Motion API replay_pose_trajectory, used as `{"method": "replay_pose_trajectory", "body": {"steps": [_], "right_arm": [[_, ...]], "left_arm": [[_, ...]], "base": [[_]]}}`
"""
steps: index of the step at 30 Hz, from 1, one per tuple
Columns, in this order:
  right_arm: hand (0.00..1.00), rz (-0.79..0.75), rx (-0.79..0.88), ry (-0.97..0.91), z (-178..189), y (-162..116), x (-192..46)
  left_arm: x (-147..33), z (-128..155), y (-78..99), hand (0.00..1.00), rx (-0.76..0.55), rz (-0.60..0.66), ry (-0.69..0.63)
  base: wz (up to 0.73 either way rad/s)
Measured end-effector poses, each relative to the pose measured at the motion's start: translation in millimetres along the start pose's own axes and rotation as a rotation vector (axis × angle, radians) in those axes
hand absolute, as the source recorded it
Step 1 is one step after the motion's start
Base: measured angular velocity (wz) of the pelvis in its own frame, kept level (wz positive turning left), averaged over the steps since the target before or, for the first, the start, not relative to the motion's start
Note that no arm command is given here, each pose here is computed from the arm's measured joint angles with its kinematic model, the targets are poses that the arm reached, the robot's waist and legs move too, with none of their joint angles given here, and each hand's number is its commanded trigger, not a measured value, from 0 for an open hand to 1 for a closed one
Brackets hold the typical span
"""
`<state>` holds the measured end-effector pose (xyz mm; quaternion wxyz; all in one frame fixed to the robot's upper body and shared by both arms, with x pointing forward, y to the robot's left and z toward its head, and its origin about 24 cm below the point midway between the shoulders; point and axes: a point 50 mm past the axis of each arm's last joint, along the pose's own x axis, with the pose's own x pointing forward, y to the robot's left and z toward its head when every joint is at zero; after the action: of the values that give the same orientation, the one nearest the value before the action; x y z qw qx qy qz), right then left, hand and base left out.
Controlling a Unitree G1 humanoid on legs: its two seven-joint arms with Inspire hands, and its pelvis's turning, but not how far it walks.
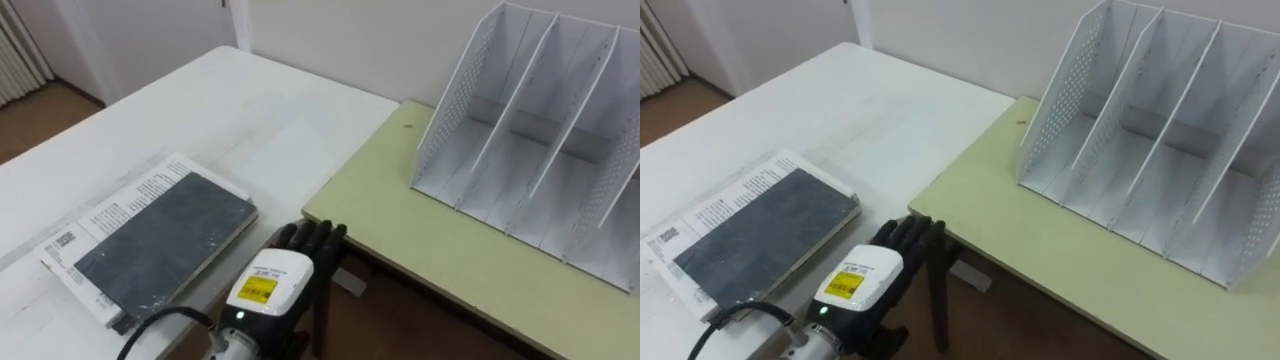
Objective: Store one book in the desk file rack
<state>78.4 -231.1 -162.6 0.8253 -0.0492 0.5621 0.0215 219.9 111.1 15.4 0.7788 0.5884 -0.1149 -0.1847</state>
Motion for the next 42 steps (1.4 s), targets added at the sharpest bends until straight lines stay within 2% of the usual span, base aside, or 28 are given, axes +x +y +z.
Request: {"method": "replay_pose_trajectory", "body": {"steps": [5,7,10,17,34,42], "right_arm": [[0.00,-0.006,0.001,0.011,-2,0,0],[0.00,-0.011,0.004,0.020,-4,1,0],[0.00,-0.012,0.004,0.024,-5,2,0],[0.00,-0.004,-0.020,0.033,-7,5,0],[0.00,-0.011,-0.030,0.054,-2,1,1],[0.00,-0.027,-0.043,0.059,-2,-6,-1]], "left_arm": [[0.0,0,25.2,0.00,0.035,0.122,-0.020],[-0.7,-3,42.8,0.00,0.048,0.199,-0.007],[-5.4,-9,53.2,0.00,0.057,0.262,0.023],[-10.6,-18,54.3,0.00,0.060,0.275,0.068],[-26.5,-33,40.9,0.00,0.043,0.225,0.203],[-30.0,-41,43.4,0.00,0.051,0.234,0.247]], "base": [[0.07],[0.02],[0.12],[0.05],[0.04],[0.04]]}}
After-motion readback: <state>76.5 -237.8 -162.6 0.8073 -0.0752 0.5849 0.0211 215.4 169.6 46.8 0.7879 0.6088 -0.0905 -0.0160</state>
